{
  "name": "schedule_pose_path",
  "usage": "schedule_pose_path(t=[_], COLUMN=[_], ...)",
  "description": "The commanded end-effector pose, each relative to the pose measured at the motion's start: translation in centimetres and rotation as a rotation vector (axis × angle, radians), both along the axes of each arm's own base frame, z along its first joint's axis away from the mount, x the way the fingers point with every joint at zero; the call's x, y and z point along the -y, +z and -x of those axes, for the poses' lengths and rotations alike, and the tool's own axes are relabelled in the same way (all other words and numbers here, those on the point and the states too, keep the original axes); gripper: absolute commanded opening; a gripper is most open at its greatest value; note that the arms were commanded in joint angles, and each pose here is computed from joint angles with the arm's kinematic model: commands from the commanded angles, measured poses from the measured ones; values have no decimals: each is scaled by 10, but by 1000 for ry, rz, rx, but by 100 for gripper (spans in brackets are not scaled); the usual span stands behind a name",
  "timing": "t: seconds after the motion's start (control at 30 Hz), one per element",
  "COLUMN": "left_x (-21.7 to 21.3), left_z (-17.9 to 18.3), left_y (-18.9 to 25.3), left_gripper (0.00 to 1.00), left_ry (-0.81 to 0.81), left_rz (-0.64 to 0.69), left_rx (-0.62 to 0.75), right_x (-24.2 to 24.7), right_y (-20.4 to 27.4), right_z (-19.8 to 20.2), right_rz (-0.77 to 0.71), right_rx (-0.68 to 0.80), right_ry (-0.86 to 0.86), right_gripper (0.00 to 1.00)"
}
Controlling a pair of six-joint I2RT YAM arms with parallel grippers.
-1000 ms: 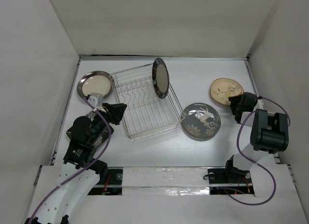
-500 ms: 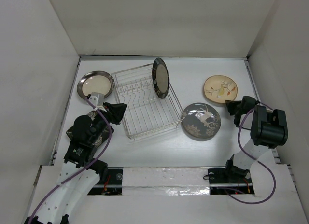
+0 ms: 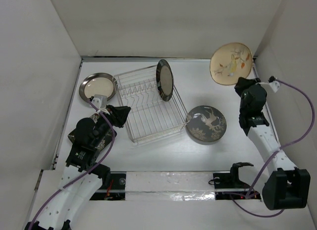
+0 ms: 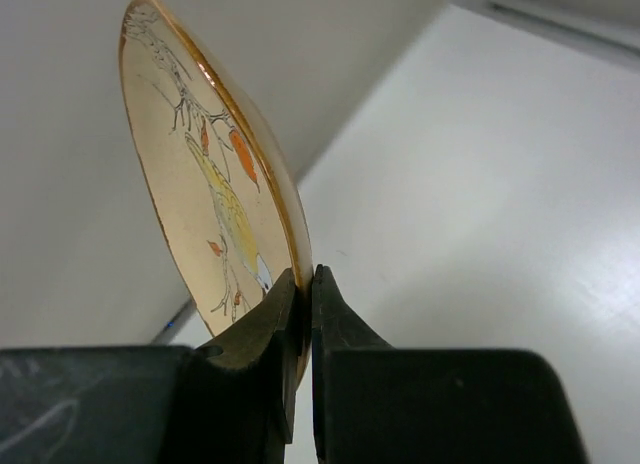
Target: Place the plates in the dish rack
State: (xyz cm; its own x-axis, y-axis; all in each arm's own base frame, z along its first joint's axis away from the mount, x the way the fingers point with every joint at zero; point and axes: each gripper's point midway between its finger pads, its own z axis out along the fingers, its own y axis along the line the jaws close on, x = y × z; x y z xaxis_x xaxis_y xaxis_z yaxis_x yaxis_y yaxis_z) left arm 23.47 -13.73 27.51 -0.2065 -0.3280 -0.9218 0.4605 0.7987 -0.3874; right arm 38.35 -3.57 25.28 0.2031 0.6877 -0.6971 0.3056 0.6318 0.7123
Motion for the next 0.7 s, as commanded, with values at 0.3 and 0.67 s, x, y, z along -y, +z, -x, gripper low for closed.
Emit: schedule_pose_path(t=[0.3,0.67], left_x=[-1,-7], left_z=[6,6], left_y=[30,34], left_gripper=[13,13], left_ry=[-5,27], left_rz=[31,35], left_rx=[87,99], right_x=[-143,-287], right_y=[235,230], right_z=[4,-25], right_rz=[392,594], right_rx=[312,204], right_ry=[187,425], right_gripper=[0,0])
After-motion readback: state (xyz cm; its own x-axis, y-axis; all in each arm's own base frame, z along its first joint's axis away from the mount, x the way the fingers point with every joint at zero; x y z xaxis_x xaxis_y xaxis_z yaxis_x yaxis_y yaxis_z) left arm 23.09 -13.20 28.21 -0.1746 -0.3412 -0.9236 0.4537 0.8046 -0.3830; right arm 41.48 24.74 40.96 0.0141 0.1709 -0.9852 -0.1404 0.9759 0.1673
